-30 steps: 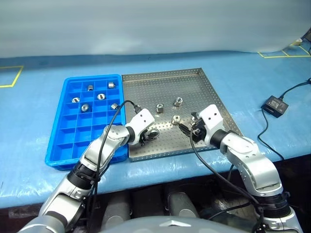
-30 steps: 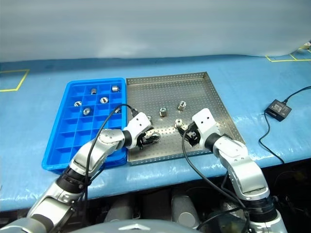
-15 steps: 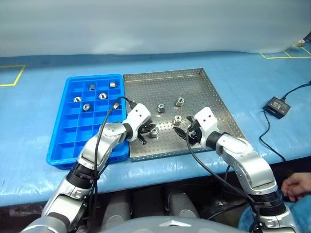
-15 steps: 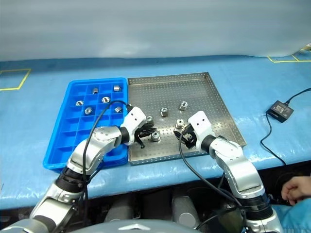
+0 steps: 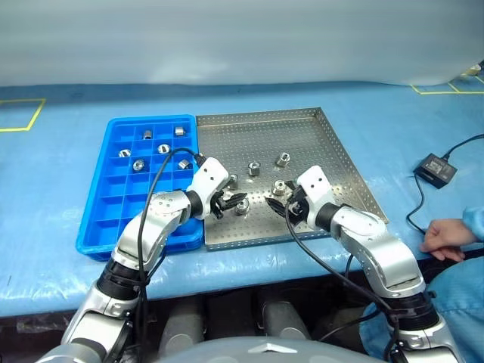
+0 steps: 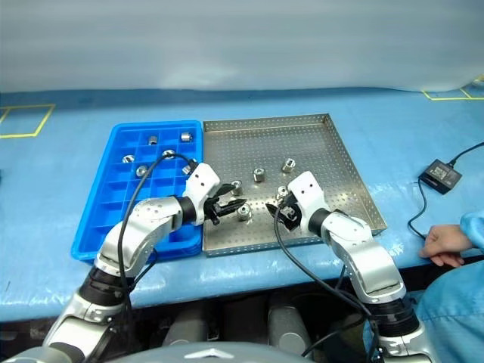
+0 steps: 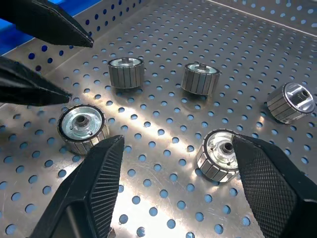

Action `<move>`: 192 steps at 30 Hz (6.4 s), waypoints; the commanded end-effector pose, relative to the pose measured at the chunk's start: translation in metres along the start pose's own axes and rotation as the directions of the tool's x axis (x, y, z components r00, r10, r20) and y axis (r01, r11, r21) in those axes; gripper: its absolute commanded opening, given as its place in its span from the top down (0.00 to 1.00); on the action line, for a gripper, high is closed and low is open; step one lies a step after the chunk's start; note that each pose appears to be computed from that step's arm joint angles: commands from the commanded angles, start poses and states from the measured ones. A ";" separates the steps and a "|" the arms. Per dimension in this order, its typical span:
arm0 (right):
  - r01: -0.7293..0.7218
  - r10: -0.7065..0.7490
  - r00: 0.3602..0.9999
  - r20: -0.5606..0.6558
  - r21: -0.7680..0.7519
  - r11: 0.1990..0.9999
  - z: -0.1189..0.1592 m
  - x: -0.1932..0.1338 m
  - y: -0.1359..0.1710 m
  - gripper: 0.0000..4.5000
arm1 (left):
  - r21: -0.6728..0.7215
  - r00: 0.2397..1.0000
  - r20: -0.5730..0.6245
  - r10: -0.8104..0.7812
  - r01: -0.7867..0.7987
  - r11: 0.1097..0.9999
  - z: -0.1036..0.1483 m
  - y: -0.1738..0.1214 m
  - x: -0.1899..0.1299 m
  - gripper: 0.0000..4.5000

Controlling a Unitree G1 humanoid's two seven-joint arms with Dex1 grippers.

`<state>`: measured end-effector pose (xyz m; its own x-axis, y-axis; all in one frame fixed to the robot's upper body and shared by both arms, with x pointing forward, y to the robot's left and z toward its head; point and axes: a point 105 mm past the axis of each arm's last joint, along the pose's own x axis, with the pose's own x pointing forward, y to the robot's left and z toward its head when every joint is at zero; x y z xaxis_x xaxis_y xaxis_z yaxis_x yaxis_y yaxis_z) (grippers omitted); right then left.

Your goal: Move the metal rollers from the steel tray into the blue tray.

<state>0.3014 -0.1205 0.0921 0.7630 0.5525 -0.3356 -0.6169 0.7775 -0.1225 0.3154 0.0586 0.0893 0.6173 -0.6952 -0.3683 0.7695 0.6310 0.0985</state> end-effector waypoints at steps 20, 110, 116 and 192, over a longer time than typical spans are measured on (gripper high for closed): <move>0.052 -0.051 0.998 0.047 -0.016 0.999 0.010 -0.006 -0.005 0.19 | 0.030 0.985 -0.173 0.015 -0.010 1.000 -0.023 -0.004 0.017 0.29; 0.046 -0.045 0.997 0.065 -0.012 0.999 0.016 -0.015 0.002 0.19 | 0.018 0.989 -0.150 -0.016 0.019 1.000 -0.012 0.008 0.015 0.59; -0.044 0.044 0.998 0.040 0.004 0.999 0.010 -0.007 0.013 0.19 | -0.095 0.994 0.101 -0.044 0.054 0.994 0.043 0.008 -0.004 0.59; -0.063 0.062 0.980 0.190 0.000 0.998 0.041 -0.002 0.026 0.19 | 0.079 0.965 -0.231 0.122 -0.106 0.991 -0.017 0.061 0.023 0.14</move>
<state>0.2908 -0.0900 0.1148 0.7385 0.6416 -0.2071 -0.6655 0.7430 -0.0712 0.3721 0.0796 0.0723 0.6357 -0.5340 -0.5574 0.7279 0.6550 0.2027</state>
